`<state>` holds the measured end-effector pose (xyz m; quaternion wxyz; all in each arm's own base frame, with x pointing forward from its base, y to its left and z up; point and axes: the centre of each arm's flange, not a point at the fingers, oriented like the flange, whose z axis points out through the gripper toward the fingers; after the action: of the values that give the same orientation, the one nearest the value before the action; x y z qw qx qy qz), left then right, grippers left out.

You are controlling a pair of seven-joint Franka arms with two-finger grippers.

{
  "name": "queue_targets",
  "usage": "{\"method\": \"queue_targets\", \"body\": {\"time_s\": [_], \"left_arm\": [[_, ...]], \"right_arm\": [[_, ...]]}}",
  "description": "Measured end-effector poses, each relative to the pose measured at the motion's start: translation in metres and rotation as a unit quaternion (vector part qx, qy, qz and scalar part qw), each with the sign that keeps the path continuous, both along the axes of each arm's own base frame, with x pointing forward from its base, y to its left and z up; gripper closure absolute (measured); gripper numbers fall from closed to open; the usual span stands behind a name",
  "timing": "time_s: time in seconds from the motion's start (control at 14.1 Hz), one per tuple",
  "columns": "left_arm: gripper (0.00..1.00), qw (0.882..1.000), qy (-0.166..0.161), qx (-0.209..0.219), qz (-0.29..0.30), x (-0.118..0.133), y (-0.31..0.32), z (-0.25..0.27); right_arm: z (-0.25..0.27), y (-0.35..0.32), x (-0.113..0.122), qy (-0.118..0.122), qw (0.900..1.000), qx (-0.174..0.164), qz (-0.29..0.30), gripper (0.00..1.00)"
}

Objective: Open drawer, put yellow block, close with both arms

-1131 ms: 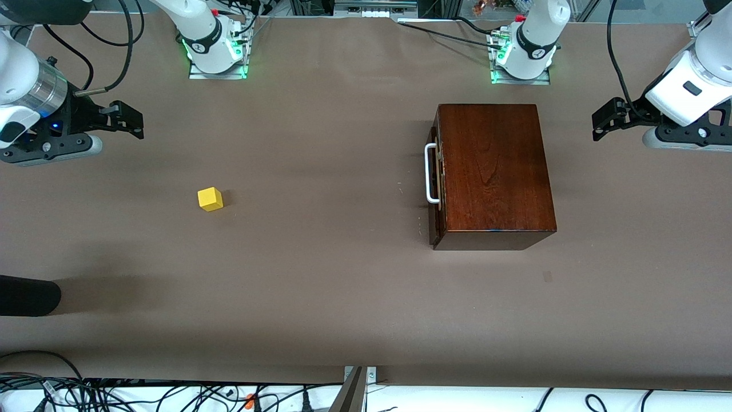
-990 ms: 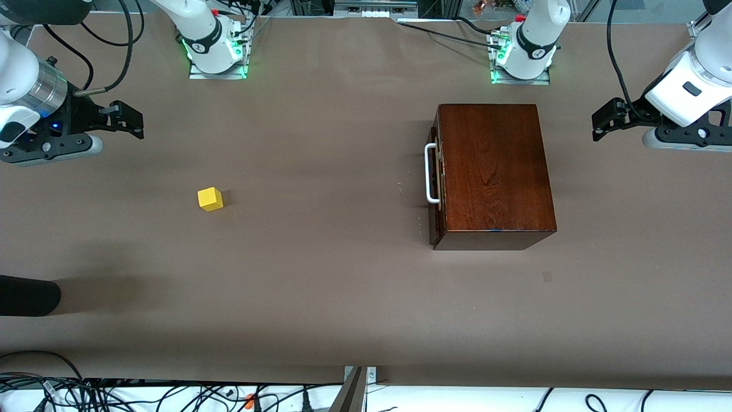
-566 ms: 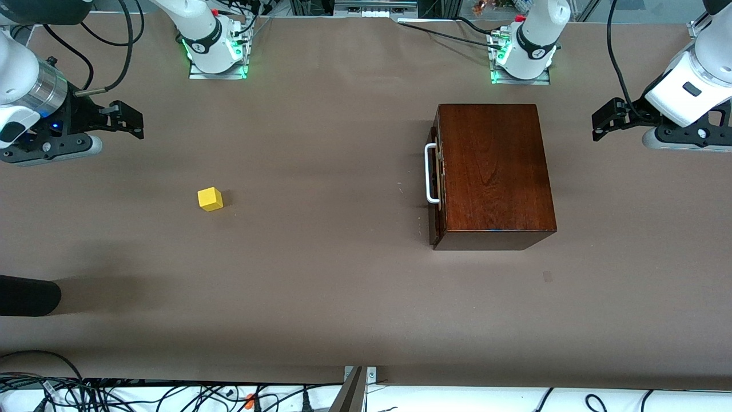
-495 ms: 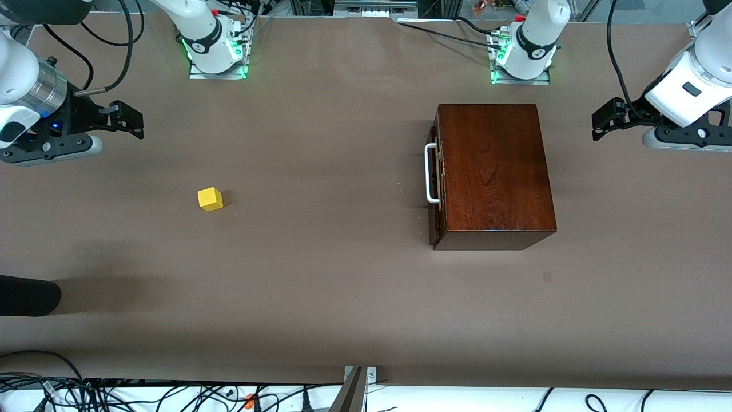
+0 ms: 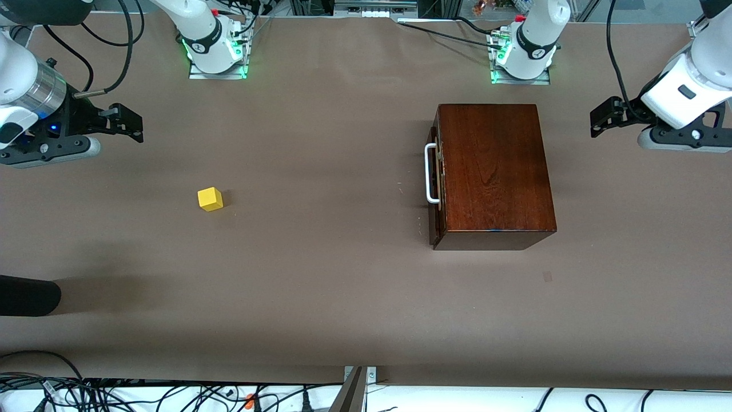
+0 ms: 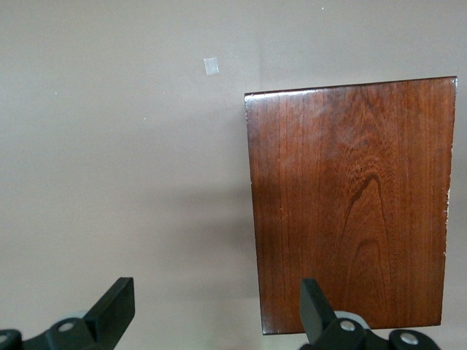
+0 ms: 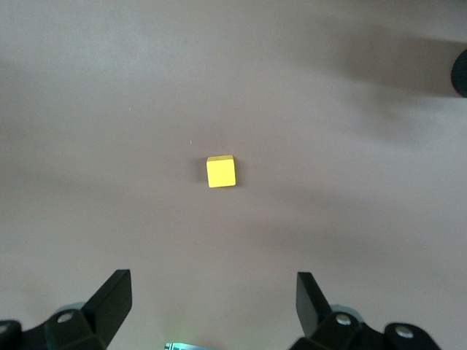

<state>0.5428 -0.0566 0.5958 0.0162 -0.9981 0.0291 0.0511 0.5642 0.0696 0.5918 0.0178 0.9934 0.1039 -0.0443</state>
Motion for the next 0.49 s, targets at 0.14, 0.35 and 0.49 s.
{"method": "queue_targets", "body": {"time_s": [0.14,0.35,0.49], "left_arm": [[0.0,1.0,0.005,0.0,-0.012,0.007,-0.014,-0.013],[0.0,1.0,-0.003,-0.002,-0.027,0.021,-0.034,-0.014],[0.0,0.999,-0.005,-0.004,-0.037,0.025,-0.046,-0.014]], "right_arm": [[0.0,0.0,0.0,0.0,1.0,0.0,0.0,0.0],[0.0,0.0,0.0,0.0,1.0,0.0,0.0,0.0],[0.0,0.0,0.0,-0.001,1.0,0.0,0.0,0.0]]}}
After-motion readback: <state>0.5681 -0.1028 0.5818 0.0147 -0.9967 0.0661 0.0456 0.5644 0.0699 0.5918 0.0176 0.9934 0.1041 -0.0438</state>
